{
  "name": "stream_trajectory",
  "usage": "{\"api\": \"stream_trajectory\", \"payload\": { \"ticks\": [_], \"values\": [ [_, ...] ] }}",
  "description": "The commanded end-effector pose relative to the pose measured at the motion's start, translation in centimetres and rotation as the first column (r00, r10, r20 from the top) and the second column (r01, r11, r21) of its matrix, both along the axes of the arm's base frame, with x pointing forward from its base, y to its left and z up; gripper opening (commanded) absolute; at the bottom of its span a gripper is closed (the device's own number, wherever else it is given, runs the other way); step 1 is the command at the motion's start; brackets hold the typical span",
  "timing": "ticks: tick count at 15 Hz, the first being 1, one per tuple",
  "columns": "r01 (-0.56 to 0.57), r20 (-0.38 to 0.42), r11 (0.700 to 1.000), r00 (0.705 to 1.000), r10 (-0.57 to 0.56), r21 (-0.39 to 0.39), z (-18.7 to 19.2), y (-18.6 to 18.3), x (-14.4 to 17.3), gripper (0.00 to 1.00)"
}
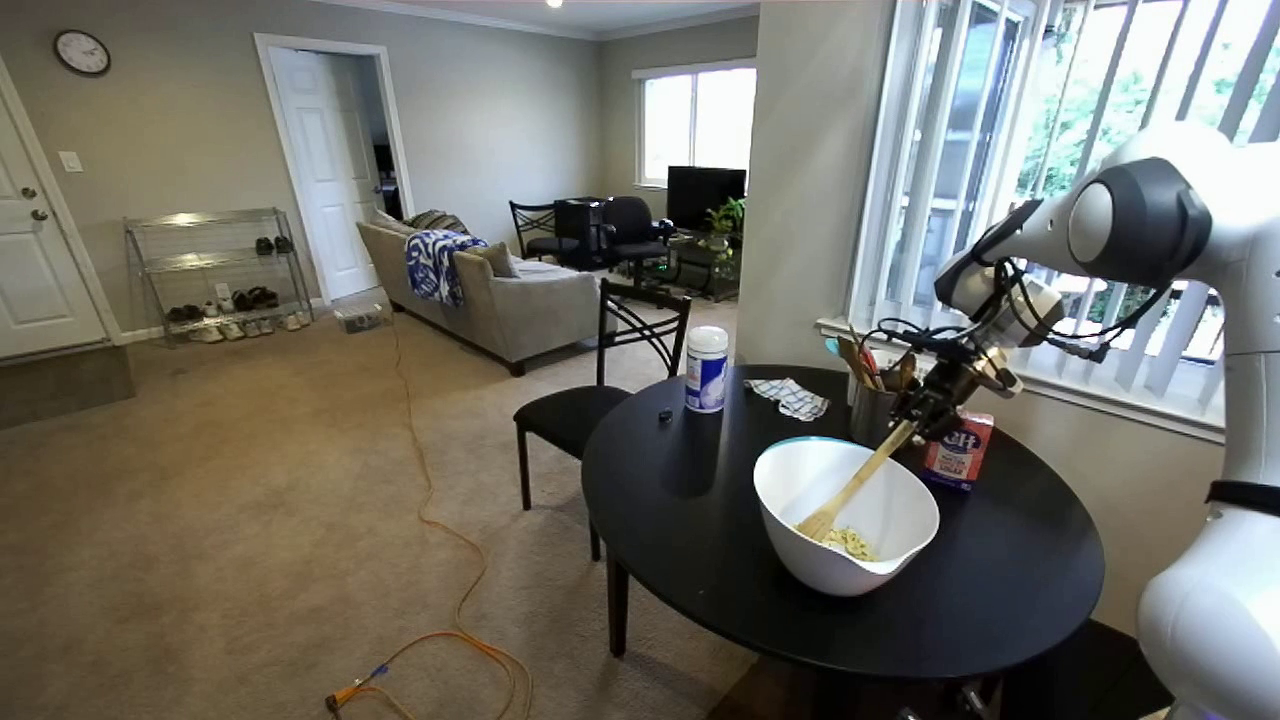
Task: Use the spoon to stir the content in the white bowl
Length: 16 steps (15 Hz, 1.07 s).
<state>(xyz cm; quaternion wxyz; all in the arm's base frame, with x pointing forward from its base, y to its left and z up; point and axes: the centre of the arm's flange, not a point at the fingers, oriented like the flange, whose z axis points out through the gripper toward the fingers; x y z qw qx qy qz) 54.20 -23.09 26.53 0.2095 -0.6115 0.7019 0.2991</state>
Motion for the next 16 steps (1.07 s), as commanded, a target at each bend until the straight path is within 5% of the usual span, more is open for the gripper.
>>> {"api": "stream_trajectory", "payload": {
  "ticks": [1, 5, 10, 11, 16],
  "values": [
    [-0.013, 0.023, 0.999, 1.000, 0.012, 0.042, -0.35, 0.61, 0.10, 0.18],
    [-0.013, 0.023, 0.999, 1.000, 0.012, 0.043, -0.47, 0.86, 0.06, 0.12],
    [-0.017, 0.025, 0.999, 1.000, 0.016, 0.041, -0.44, 0.99, 0.04, 0.20],
    [-0.018, 0.015, 0.999, 1.000, 0.018, 0.048, -0.41, 1.05, 0.11, 0.44],
    [-0.019, 0.011, 0.999, 1.000, 0.019, 0.042, -0.41, 1.21, 0.16, 0.68]
  ]
}}
